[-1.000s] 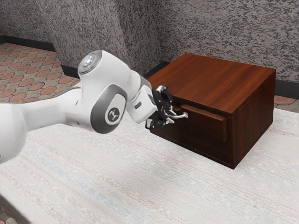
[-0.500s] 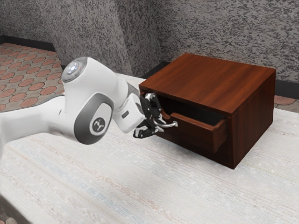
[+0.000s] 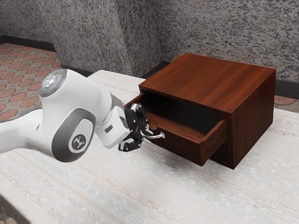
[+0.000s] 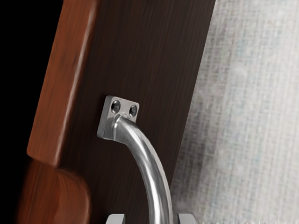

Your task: Pull the drawer handle with one arm to open the drawer

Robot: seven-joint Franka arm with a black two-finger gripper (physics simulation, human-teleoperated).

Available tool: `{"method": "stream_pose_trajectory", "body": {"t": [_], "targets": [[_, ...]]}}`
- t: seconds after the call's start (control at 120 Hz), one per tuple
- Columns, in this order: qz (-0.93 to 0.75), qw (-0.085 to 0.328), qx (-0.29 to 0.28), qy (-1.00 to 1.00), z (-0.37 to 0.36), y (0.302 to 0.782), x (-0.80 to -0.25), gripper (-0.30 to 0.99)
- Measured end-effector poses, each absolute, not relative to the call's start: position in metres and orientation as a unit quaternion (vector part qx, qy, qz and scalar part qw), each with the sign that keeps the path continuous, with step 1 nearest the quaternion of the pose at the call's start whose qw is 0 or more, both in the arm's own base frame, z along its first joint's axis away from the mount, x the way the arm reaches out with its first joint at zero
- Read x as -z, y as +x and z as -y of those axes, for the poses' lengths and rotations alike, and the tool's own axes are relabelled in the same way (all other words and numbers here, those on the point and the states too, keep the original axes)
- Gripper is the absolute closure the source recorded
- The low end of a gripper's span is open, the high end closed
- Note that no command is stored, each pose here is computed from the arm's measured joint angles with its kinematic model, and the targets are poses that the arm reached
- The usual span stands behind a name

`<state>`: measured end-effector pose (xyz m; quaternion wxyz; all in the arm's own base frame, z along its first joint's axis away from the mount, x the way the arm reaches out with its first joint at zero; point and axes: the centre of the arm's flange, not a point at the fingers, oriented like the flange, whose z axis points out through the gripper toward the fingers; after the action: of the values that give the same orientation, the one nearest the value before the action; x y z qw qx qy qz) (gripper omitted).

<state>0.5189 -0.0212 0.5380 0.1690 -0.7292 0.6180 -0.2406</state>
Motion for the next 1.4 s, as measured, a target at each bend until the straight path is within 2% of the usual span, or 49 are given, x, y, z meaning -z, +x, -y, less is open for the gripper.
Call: {"method": "stream_pose_trajectory", "body": {"t": [0.442, 0.8, 0.833, 0.942, 1.025, 1.25, 1.317, 1.4], "targets": [[-0.610, 0.183, 0.236, -0.734, 0.023, 0.462, -0.538, 0.73], [-0.603, 0.178, 0.240, -0.739, 0.025, 0.451, -0.538, 0.67], [-0.603, 0.177, 0.240, -0.740, 0.025, 0.451, -0.538, 0.64], [-0.603, 0.175, 0.240, -0.740, 0.025, 0.451, -0.538, 0.43], [-0.602, 0.179, 0.243, -0.739, 0.026, 0.448, -0.543, 0.31], [-0.594, 0.230, 0.291, -0.714, 0.051, 0.392, -0.629, 0.12], [-0.587, 0.226, 0.274, -0.728, 0.059, 0.377, -0.639, 0.09], [-0.559, 0.199, 0.230, -0.771, 0.063, 0.365, -0.643, 0.06]]}}
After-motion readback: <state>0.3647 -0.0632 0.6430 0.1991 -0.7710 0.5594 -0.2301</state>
